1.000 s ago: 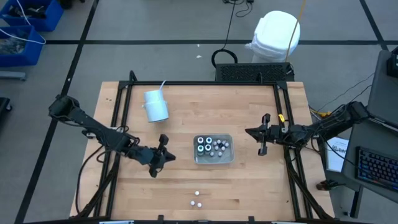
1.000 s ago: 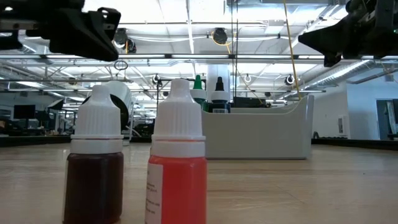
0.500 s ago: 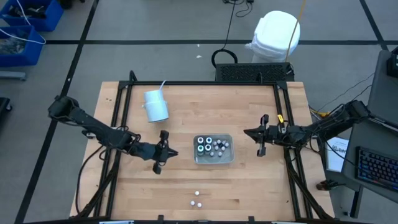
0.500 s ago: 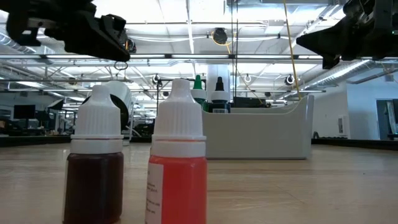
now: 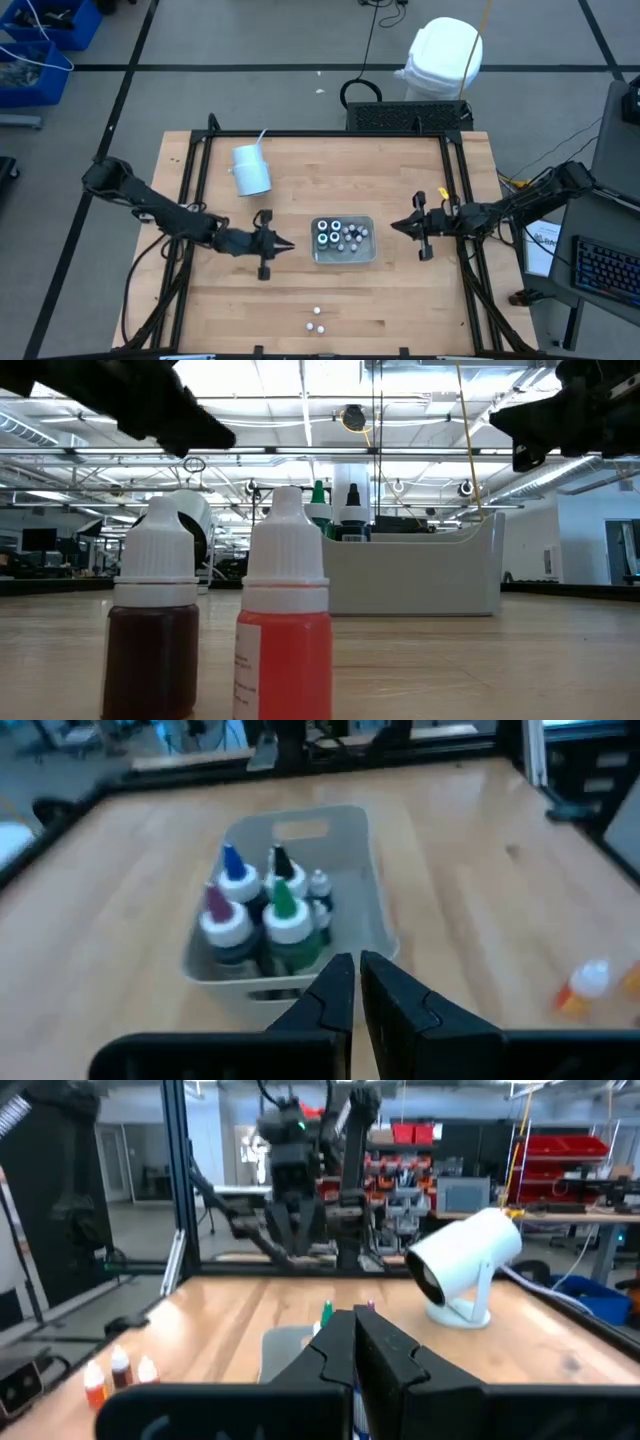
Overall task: Pick & Place food coloring
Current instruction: Put the small red food coloring bottle into the bin
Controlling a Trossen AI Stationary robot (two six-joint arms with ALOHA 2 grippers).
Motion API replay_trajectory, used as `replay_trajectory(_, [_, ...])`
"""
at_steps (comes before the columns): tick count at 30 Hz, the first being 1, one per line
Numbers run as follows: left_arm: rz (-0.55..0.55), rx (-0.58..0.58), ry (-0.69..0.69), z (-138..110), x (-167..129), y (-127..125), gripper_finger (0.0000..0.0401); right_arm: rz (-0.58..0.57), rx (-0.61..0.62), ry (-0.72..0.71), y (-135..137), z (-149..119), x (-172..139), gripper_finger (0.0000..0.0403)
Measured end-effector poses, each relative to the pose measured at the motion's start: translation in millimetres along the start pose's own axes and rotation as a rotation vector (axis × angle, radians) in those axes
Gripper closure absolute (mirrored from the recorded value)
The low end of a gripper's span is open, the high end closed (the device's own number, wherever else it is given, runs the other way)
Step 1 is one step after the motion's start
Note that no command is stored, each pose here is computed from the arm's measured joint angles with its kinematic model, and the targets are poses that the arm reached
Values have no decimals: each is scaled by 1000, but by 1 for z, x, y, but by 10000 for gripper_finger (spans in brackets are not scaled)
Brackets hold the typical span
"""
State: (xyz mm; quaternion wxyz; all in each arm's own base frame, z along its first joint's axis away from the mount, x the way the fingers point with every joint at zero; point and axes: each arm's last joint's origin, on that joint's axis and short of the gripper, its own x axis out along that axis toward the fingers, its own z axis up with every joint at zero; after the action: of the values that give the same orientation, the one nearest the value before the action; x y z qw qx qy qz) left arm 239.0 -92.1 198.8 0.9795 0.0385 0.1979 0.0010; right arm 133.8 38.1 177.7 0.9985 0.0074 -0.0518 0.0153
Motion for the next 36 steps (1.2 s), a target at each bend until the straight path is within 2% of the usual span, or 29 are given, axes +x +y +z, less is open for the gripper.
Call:
replay_trajectory(1, [10, -32, 20, -2, 5, -4, 375, 0, -2, 5, 0, 0, 0, 403])
replay_trajectory(3, [24, -23, 126, -14, 18, -16, 390, 1, -5, 14, 0, -1, 0, 403])
replay_trajectory(5, [-19, -25, 193, -16, 33, -33, 396, 2, -6, 22, 0, -2, 0, 403])
replay_trajectory(7, [-103, -53, 190, 1, 47, -57, 393, 2, -14, 29, 0, -3, 0, 403])
replay_trajectory(9, [-143, -48, 254, 16, 57, -81, 393, 2, -22, 43, 0, -4, 0, 403])
replay_trajectory(12, [-56, 6, 395, 41, 64, -111, 397, 4, -41, 58, 0, -6, 0, 403])
replay_trajectory(14, [-1, -50, 397, 67, 64, -125, 392, 4, -59, 59, 0, -6, 0, 403])
replay_trajectory(17, [-36, -128, 430, 91, 64, -146, 360, 5, -41, 57, 0, -6, 0, 403])
replay_trajectory(20, [-77, -133, 437, 97, 67, -166, 313, 33, 3, 80, 1, -8, 0, 403])
replay_trajectory(23, [-87, -179, 442, 94, 69, -182, 266, 53, 10, 97, 2, -10, 0, 403])
replay_trajectory(28, [-77, -246, 518, 72, 74, -196, 203, 54, -8, 90, 2, -9, 0, 403])
replay_trajectory(31, [-88, -256, 519, 70, 78, -198, 178, 54, -16, 88, 2, -9, 0, 403])
replay_trajectory(36, [-55, -228, 564, 52, 92, -199, 155, 53, -17, 87, 2, -9, 0, 403])
